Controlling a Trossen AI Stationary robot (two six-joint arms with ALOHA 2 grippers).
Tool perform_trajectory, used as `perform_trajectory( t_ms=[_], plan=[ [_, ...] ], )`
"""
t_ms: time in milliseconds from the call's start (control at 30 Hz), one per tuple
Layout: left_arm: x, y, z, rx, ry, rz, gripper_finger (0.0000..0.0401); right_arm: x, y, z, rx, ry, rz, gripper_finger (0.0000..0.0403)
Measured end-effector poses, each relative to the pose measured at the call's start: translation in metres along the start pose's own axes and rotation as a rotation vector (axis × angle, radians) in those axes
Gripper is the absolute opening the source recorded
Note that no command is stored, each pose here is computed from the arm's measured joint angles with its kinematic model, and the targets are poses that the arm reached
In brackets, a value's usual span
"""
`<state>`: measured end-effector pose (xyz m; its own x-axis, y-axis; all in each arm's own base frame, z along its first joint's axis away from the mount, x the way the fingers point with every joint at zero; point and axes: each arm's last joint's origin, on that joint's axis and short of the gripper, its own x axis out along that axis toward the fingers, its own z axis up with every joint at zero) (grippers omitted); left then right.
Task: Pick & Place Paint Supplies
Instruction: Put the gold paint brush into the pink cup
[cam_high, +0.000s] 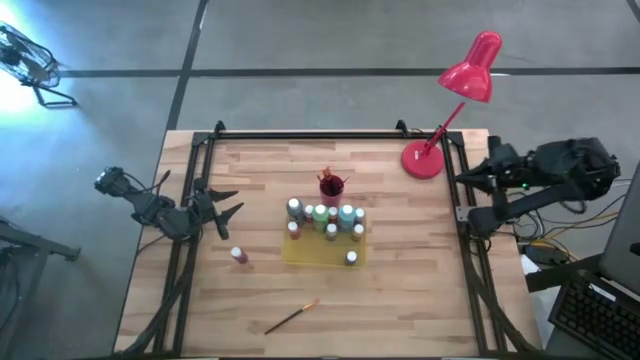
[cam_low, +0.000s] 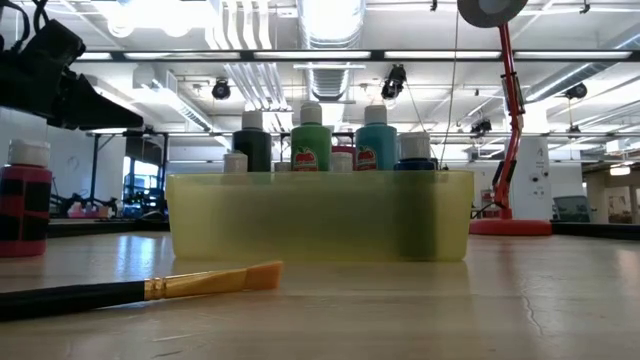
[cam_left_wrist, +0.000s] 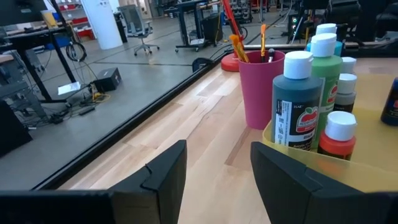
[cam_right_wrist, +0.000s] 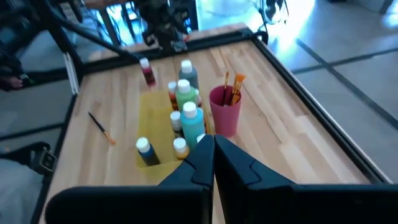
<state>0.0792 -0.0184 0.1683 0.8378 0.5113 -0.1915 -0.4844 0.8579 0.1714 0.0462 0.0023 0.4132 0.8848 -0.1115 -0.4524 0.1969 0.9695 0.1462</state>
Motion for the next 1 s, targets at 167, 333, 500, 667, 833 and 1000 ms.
perform_trajectory(
  t_ms=[167,333,500,667,833,1000],
  plan=[
    [0.000,0.000,0.000,-0.027,-0.002,-0.001,0.0184,-0.015,-0.008,-0.006,-0.001,-0.052,0.017,0.0008],
    [0.000,0.000,0.001,-0.094,-0.008,-0.002,0.0184,-0.016,-0.017,-0.021,-0.062,-0.060,-0.076,0.0008],
    [0.000,-0.001,0.006,-0.218,-0.034,-0.009,0.0184,-0.012,-0.025,-0.038,-0.102,-0.072,-0.206,0.0008],
    [0.000,-0.001,0.008,-0.254,-0.046,-0.012,0.0184,-0.005,-0.028,-0.055,-0.127,-0.047,-0.195,0.0008],
    [0.000,-0.001,0.010,-0.279,-0.059,-0.006,0.0184,0.003,-0.030,-0.071,-0.140,-0.020,-0.202,0.0008],
    [0.000,-0.001,0.010,-0.289,-0.062,-0.006,0.0184,0.013,-0.030,-0.082,-0.158,0.018,-0.214,0.0008]
  ],
)
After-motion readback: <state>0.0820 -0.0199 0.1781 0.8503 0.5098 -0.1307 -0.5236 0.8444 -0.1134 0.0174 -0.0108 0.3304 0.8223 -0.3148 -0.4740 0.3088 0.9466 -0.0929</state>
